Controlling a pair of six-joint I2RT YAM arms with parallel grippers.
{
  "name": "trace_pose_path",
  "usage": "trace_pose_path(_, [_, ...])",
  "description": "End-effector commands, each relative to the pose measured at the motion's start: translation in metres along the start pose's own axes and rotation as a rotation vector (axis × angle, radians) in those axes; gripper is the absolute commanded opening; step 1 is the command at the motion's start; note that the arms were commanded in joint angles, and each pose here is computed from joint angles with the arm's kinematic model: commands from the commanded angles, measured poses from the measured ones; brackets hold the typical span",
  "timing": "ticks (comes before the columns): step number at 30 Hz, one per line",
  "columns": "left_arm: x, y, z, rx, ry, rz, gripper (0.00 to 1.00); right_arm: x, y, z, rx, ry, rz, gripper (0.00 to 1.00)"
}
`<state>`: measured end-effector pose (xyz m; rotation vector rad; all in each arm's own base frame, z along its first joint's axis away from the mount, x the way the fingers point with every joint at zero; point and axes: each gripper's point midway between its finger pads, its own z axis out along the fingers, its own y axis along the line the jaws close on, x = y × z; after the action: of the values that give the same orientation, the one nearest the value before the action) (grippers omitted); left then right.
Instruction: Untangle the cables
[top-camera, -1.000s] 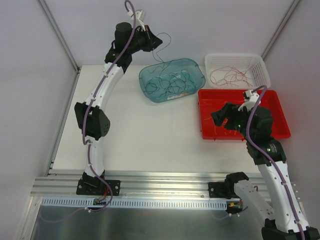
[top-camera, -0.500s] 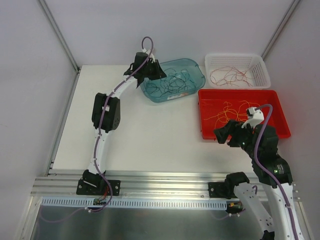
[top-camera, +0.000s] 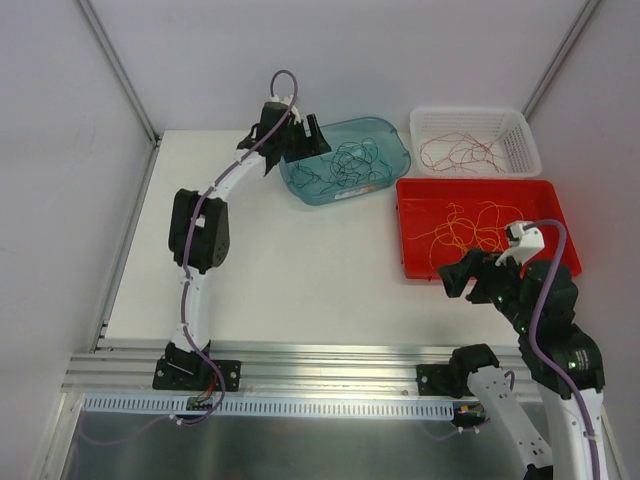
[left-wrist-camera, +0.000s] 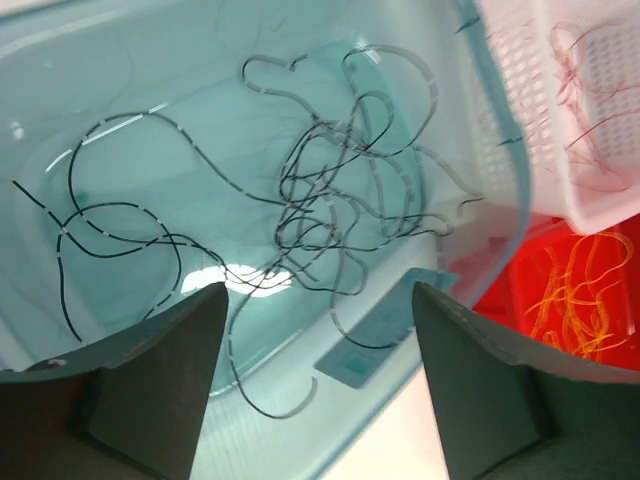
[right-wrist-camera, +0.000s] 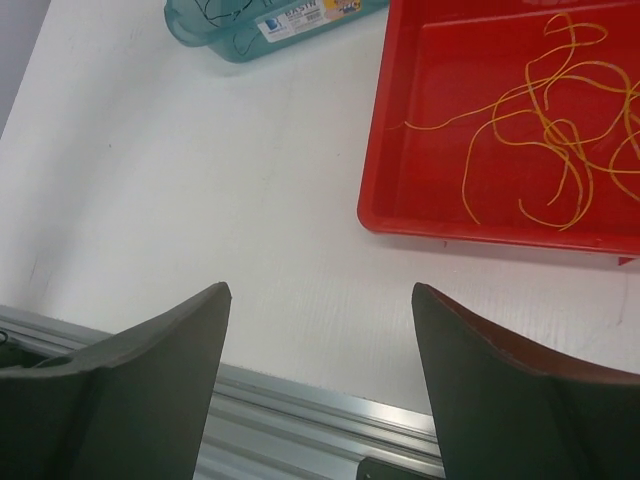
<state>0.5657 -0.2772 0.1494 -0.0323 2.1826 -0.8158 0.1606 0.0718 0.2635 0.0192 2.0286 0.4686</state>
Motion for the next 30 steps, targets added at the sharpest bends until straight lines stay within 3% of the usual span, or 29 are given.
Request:
trace_pose_path(1, [-0.069, -0.047, -0.066, 0.037, -0.183, 0.06, 0.76, -0.019, -0.005, -0.027, 0.048, -0.073, -0.075, 0.78])
trace_pose_path(2, [-0.072, -0.05, -0.073, 0.038, -0.192, 0.064, 0.84, -0.019, -0.011, -0.031, 0.077, -0.075, -0.082, 0.8])
trace_pose_path(8, [-0.073, -0.067, -0.165, -0.003, -0.268, 0.087, 0.98, -0.039, -0.034, -0.07, 0.237, -0.171, -0.121, 1.0])
trace_pose_path(10, [-0.064, -0.062, -0.189, -0.037, -0.281, 0.101, 0.99, -0.043, -0.039, -0.082, 0.268, -0.205, -0.137, 0.97])
trace_pose_path(11, [-0.07, -0.07, -0.223, -0.043, -0.34, 0.113, 0.99, -0.048, -0.043, -0.091, 0.295, -0.233, -0.158, 0.97])
trace_pose_path(13, [-0.039, -0.047, -0.239, -0.109, -0.306, 0.134, 0.99, -0.05, -0.048, -0.104, 0.322, -0.267, -0.174, 0.97])
trace_pose_path(19, [0.023, -0.004, -0.343, -0.289, -0.382, 0.168, 0.99, -0.05, -0.067, -0.146, 0.429, -0.393, -0.183, 0.97])
trace_pose_path(21, [0.04, 0.001, -0.4, -0.312, -0.489, 0.159, 0.99, -0.046, -0.073, -0.158, 0.452, -0.46, -0.175, 0.97])
trace_pose_path(22, [0.049, 0.012, -0.396, -0.348, -0.459, 0.154, 0.99, -0.047, -0.074, -0.156, 0.453, -0.458, -0.177, 0.97])
trace_pose_path(26, [0.083, 0.029, -0.455, -0.378, -0.575, 0.15, 0.99, -0.035, -0.08, -0.173, 0.45, -0.57, -0.155, 0.97])
trace_pose_path(30, [0.112, 0.046, -0.483, -0.402, -0.628, 0.121, 0.99, -0.021, -0.087, -0.179, 0.461, -0.588, -0.142, 0.97])
